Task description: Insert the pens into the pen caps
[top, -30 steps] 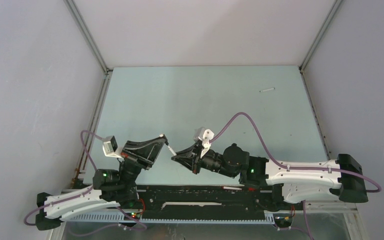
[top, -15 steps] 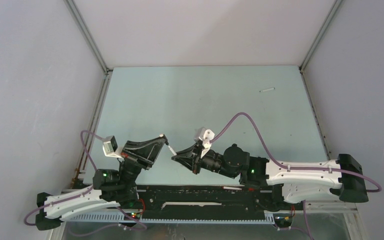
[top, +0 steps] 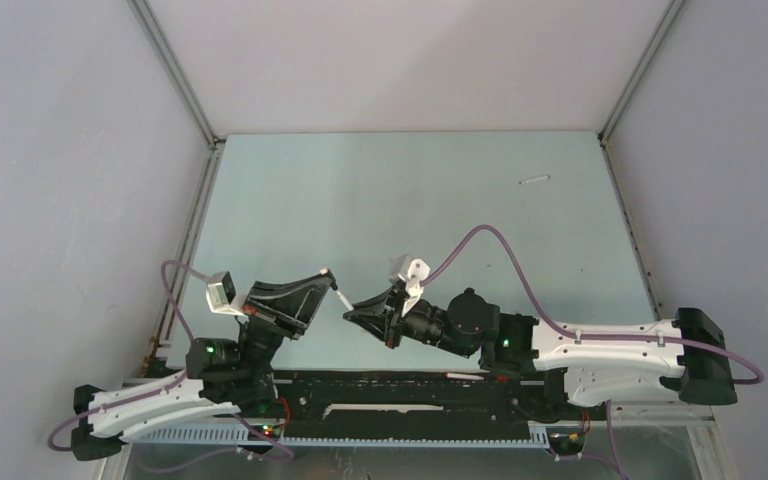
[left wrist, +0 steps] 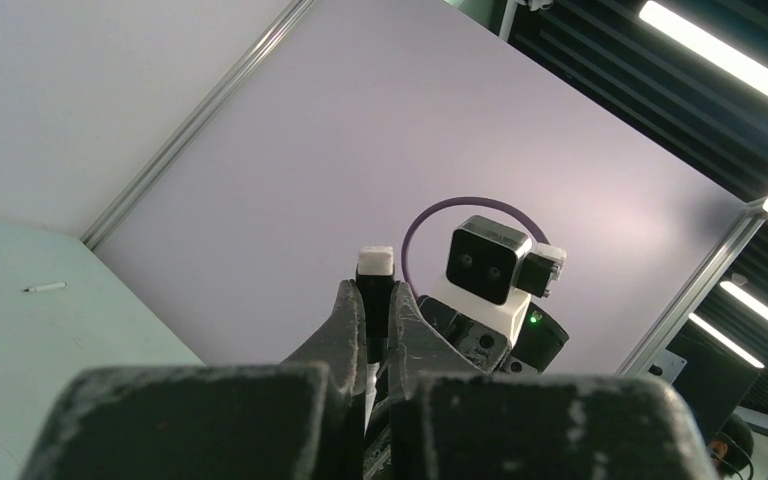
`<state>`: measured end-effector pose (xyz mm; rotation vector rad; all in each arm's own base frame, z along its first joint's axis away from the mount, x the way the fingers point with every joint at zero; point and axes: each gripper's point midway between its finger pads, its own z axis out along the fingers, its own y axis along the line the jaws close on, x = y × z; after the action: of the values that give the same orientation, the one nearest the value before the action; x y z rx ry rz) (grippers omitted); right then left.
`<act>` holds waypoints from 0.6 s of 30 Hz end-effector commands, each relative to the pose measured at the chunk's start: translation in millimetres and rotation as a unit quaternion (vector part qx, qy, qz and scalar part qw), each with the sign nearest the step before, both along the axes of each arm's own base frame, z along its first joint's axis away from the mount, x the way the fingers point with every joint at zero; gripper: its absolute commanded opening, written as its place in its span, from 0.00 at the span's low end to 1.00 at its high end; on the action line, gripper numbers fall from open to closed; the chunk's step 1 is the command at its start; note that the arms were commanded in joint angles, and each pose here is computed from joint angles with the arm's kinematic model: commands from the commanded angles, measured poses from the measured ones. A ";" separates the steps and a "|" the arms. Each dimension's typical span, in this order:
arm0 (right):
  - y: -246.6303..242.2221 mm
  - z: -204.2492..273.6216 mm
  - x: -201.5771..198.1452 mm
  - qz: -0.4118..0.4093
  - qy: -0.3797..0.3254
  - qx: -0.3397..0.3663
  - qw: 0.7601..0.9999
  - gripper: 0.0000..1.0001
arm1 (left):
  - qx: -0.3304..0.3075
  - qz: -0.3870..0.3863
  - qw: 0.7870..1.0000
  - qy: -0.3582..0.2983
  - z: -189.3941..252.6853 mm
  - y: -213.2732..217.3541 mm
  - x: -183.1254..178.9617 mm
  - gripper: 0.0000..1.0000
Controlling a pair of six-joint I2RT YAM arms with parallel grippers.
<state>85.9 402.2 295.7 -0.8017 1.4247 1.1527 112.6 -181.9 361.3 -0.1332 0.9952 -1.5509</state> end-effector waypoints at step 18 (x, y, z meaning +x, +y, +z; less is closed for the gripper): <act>-3.4 45.9 1.7 -0.012 -0.002 0.051 0.999 0.00 | 0.027 0.007 1.000 0.007 -16.3 -10.9 6.0 0.00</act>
<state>86.8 400.2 297.9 -0.7965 1.4283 1.1475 114.0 -186.1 357.8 -0.1258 1.0131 -1.5427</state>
